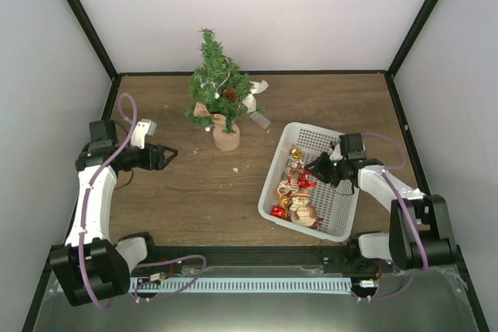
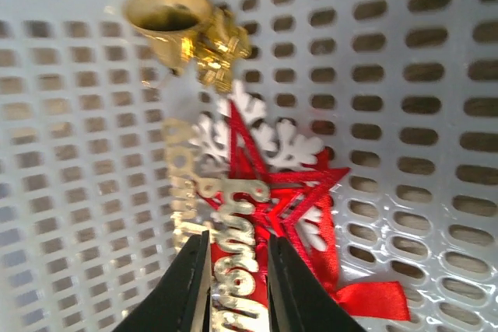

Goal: Decorate the small christmas tree

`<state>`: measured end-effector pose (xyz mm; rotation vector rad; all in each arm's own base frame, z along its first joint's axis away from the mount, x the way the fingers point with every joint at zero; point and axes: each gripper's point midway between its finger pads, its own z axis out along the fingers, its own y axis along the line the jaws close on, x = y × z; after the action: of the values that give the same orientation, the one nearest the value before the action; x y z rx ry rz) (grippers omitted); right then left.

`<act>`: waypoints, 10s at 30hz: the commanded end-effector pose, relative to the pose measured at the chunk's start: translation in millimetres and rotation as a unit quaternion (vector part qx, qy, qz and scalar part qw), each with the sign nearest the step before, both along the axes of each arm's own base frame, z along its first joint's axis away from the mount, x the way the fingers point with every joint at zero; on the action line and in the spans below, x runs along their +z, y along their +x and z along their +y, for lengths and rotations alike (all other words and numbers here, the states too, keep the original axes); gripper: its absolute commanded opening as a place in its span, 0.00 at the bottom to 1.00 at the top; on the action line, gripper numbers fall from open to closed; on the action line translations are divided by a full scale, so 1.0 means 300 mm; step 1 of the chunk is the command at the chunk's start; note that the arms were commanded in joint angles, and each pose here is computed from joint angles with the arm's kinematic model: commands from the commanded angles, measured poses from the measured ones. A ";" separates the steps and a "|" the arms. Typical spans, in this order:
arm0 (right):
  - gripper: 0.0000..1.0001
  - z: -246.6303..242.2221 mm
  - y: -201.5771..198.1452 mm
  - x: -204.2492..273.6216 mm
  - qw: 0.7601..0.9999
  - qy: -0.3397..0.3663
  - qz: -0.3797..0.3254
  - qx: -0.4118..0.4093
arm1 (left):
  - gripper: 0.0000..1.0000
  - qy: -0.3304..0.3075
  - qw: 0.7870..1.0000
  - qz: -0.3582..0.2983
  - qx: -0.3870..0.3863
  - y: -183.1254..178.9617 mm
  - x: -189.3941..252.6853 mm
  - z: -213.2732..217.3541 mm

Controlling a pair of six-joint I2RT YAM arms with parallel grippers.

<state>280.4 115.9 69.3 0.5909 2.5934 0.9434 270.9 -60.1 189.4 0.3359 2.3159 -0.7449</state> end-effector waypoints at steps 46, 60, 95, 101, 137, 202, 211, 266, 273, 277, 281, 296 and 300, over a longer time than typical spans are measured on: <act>0.23 0.123 0.009 0.029 0.987 0.119 -0.064 0.081 | 0.78 -0.004 1.000 -0.011 -0.007 0.003 0.025 -0.008; 0.31 0.040 -0.022 -0.052 0.998 0.003 0.014 0.061 | 0.78 -0.006 1.000 -0.003 -0.007 0.009 0.015 -0.008; 0.01 0.230 -0.088 0.002 0.974 0.161 -0.039 0.155 | 0.78 -0.007 1.000 0.001 -0.006 0.012 0.010 -0.006; 0.01 0.175 -0.047 0.056 0.986 0.088 -0.062 0.127 | 0.78 -0.006 1.000 -0.002 -0.006 0.010 0.014 -0.006; 0.22 0.058 -0.006 0.036 0.987 -0.120 0.027 0.106 | 0.78 -0.024 0.999 -0.006 -0.028 0.003 0.023 -0.037; 0.01 -0.046 0.025 0.176 0.975 -0.199 -0.077 0.063 | 0.79 -0.026 0.999 -0.003 -0.031 0.008 0.016 -0.040; 0.28 -0.061 0.023 0.056 0.976 -0.212 0.026 0.043 | 0.79 -0.024 0.999 -0.007 -0.029 0.003 0.024 -0.041; 0.39 0.121 -0.061 -0.044 0.995 -0.028 0.075 0.060 | 0.79 -0.023 0.999 -0.005 -0.026 0.008 0.021 -0.037; 0.32 0.142 -0.019 -0.040 0.996 -0.014 0.063 0.058 | 0.79 -0.023 0.999 -0.001 -0.024 0.007 0.016 -0.035; 0.27 0.147 -0.008 -0.051 0.996 -0.013 0.062 0.059 | 0.78 -0.022 0.999 -0.003 -0.024 0.008 0.017 -0.035; 0.24 0.148 -0.010 -0.068 0.996 -0.011 0.065 0.059 | 0.79 -0.022 0.999 -0.002 -0.023 0.009 0.016 -0.034; 0.13 0.143 0.009 -0.035 0.999 -0.003 0.032 0.041 | 0.79 -0.022 0.999 -0.003 -0.023 0.008 0.018 -0.035; 0.09 0.143 0.028 -0.014 0.999 -0.003 0.018 0.036 | 0.79 -0.022 0.999 -0.003 -0.023 0.008 0.018 -0.035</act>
<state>276.4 155.4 49.7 0.5482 2.7365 0.9378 271.1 -68.7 185.0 0.3474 2.3238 -0.8224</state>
